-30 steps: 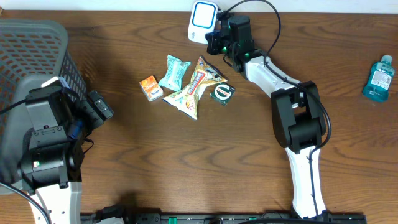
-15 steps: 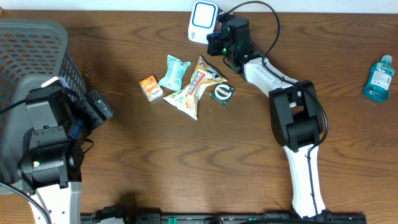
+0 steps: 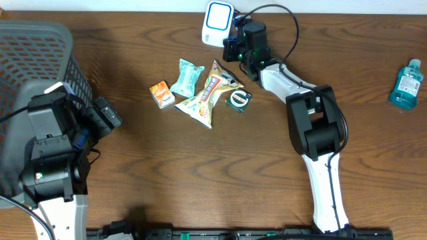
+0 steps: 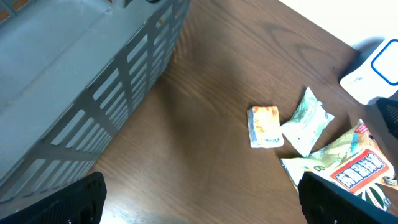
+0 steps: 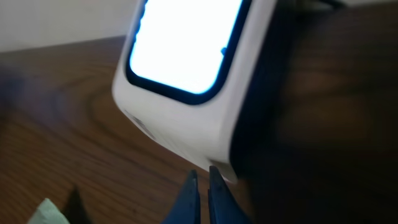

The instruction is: Scan the item barcode

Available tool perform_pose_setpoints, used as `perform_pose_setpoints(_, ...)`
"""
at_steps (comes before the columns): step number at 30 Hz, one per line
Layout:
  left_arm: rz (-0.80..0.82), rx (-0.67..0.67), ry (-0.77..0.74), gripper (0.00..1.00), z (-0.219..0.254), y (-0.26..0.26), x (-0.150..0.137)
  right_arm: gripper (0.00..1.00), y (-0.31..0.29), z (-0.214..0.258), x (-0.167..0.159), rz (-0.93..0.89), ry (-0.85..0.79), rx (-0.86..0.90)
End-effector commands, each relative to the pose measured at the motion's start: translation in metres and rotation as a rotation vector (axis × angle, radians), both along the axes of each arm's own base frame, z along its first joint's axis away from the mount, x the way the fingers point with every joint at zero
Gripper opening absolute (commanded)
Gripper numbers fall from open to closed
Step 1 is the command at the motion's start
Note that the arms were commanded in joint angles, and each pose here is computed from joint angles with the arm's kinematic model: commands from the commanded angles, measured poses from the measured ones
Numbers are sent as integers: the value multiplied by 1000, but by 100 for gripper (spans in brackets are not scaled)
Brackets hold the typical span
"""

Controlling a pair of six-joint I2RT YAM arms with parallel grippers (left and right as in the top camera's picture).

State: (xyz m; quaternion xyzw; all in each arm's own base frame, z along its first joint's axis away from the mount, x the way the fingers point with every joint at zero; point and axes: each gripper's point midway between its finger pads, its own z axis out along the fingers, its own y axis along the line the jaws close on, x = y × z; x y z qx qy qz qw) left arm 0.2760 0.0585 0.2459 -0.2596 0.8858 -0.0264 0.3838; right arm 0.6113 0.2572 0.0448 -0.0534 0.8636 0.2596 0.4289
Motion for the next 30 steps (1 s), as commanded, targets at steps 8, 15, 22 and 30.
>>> perform_pose_setpoints(8, 21, 3, -2, 98, 2, 4, 0, 1, -36, -13, 16, -119, -15, -66)
perform_pose_setpoints(15, 21, 3, -2, 98, 2, 4, 0, 1, -69, -8, 26, -172, -19, -75)
perform_pose_setpoints(22, 21, 3, -2, 98, 2, 4, 0, 1, -111, 23, 22, -212, 28, -116)
perform_pose_setpoints(30, 21, 3, -2, 98, 2, 4, 0, 36, -130, 79, -53, -78, 230, -221)
